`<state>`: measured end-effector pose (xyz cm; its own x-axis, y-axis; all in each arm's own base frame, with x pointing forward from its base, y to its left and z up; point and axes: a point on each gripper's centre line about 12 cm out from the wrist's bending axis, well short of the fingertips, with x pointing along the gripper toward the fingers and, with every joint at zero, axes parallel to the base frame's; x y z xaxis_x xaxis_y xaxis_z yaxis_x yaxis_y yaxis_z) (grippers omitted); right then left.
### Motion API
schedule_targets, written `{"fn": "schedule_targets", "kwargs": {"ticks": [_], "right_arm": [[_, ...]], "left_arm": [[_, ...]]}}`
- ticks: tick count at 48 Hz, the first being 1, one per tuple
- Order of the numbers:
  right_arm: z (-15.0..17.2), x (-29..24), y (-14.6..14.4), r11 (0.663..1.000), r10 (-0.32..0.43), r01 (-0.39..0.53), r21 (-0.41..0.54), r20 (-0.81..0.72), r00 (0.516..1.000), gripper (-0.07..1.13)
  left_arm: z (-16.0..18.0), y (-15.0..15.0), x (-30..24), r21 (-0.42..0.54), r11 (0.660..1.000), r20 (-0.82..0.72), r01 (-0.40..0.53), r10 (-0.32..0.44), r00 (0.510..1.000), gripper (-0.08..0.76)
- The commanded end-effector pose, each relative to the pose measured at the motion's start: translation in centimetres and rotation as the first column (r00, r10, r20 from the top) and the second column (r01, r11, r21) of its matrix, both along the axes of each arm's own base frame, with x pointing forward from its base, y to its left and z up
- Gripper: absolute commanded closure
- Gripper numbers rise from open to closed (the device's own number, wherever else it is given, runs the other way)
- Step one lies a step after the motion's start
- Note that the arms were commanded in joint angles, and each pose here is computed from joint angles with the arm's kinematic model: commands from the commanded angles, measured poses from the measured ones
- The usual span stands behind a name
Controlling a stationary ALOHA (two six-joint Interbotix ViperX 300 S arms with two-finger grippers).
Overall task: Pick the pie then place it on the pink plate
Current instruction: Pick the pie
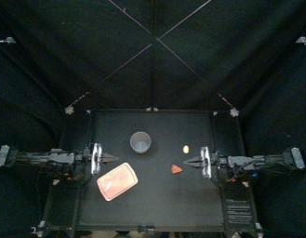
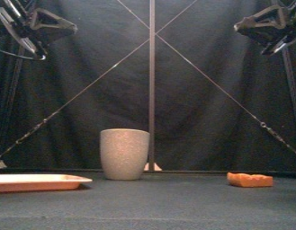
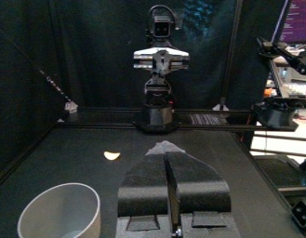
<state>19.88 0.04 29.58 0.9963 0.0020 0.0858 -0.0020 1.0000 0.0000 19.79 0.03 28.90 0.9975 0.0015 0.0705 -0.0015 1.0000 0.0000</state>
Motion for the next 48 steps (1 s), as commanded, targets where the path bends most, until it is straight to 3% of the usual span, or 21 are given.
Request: {"fn": "schedule_targets", "kwargs": {"ticks": [1, 11, 19, 24, 35, 37, 48], "right_arm": [[-0.4, 0.7, -0.1, 1.000, -0.005, 0.006, 0.018, -0.026, 1.000, 1.07], [-3.7, 3.5, -0.9, 0.996, -0.039, 0.057, 0.074, -0.230, 0.972, 1.05], [-7.1, 5.2, -2.3, 0.987, -0.071, 0.132, 0.090, -0.495, 0.866, 1.01], [-7.8, 5.7, -2.5, 0.986, -0.072, 0.143, 0.087, -0.555, 0.829, 0.83], [-7.7, 5.9, -3.1, 0.982, -0.094, 0.166, 0.090, -0.530, 0.843, 0.07], [-8.0, 5.9, -3.2, 0.981, -0.098, 0.171, 0.089, -0.534, 0.840, -0.01], [-9.9, 6.0, -3.3, 0.977, -0.093, 0.187, 0.098, -0.598, 0.796, 0.01]], "left_arm": [[0.4, 0.3, 0.3, 0.000, 1.000, 0.003, -0.014, 0.014, 1.000, 0.687], [0.5, 0.4, 0.3, 0.000, 1.000, 0.005, -0.020, 0.020, 1.000, 0.678], [0.8, 0.5, 0.3, 0.000, 1.000, 0.012, -0.025, 0.025, 1.000, 0.678], [0.9, 0.6, 0.3, -0.001, 1.000, 0.015, -0.031, 0.031, 0.999, 0.676], [0.9, 0.8, 0.3, 0.000, 0.999, 0.015, -0.039, 0.039, 0.999, 0.676], [0.9, 0.8, 0.3, -0.001, 0.999, 0.015, -0.039, 0.039, 0.999, 0.676], [0.9, 0.8, 0.3, 0.002, 0.999, 0.015, -0.040, 0.040, 0.999, 0.676]]}}
